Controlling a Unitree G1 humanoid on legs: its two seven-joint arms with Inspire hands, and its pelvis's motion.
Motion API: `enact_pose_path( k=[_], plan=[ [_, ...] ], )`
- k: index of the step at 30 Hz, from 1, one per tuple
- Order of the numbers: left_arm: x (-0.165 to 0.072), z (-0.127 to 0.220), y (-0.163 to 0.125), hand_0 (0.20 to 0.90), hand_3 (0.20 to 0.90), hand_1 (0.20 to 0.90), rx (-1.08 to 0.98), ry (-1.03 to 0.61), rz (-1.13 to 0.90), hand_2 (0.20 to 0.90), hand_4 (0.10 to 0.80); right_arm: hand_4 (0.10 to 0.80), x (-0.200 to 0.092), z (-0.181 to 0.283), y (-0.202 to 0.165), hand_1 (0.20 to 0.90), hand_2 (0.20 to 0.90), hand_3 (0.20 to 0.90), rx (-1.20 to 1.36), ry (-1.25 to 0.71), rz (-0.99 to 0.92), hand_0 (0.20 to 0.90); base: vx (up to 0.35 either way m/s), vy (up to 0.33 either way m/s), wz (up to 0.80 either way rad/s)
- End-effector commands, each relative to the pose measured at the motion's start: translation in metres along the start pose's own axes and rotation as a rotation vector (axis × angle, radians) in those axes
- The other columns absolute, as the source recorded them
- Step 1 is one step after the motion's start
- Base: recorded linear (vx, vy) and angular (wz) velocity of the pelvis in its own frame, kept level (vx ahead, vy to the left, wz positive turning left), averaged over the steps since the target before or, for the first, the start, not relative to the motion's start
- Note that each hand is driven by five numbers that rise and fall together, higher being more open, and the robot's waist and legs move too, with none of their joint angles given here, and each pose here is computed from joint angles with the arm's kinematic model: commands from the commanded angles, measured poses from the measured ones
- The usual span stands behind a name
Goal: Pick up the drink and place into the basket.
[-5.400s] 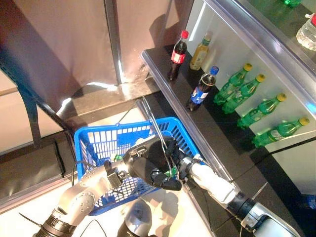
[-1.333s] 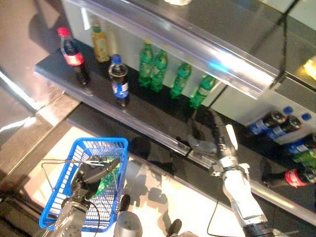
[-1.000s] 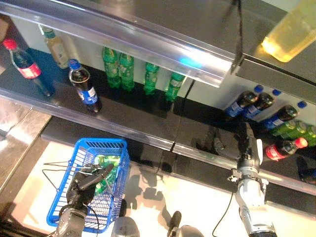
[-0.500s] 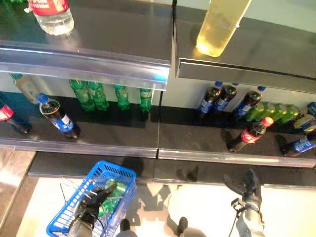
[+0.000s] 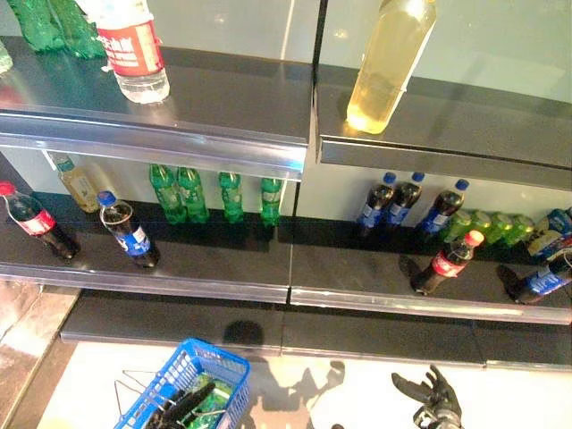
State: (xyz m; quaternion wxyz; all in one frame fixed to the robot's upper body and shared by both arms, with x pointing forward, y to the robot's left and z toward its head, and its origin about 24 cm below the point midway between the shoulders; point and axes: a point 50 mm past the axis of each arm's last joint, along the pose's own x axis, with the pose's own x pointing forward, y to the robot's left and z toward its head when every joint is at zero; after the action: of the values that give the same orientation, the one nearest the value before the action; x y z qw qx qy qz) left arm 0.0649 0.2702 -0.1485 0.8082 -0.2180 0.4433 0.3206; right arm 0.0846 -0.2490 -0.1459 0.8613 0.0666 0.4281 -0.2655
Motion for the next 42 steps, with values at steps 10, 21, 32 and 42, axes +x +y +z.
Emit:
enact_pose_path(
  k=[10,21,32,42],
  plan=[
    [0.005,0.068,-0.014,0.3,0.2,0.3,0.127,-0.288,-0.164,0.3,0.1,0.8,0.003,0.0,-0.051,0.9,0.9,0.9,-0.173,0.079,-0.059,0.9,0.018,0.105,-0.03],
    [0.006,0.084,-0.032,0.3,0.2,0.3,0.082,-0.343,-0.184,0.3,0.1,0.8,0.005,-0.008,-0.037,0.9,0.9,0.9,-0.243,0.151,0.013,0.9,-0.146,-0.162,-0.19],
    [0.007,0.051,-0.056,0.3,0.2,0.3,0.062,-0.246,-0.299,0.3,0.1,0.8,0.006,-0.008,-0.038,0.9,0.9,0.9,-0.316,0.178,0.014,0.9,-0.179,-0.066,0.31],
    [0.008,0.037,-0.039,0.3,0.2,0.3,0.139,-0.149,-0.28,0.3,0.1,0.8,0.007,-0.007,-0.039,0.9,0.9,0.9,-0.287,0.197,0.031,0.9,0.005,0.112,0.15]
  ],
)
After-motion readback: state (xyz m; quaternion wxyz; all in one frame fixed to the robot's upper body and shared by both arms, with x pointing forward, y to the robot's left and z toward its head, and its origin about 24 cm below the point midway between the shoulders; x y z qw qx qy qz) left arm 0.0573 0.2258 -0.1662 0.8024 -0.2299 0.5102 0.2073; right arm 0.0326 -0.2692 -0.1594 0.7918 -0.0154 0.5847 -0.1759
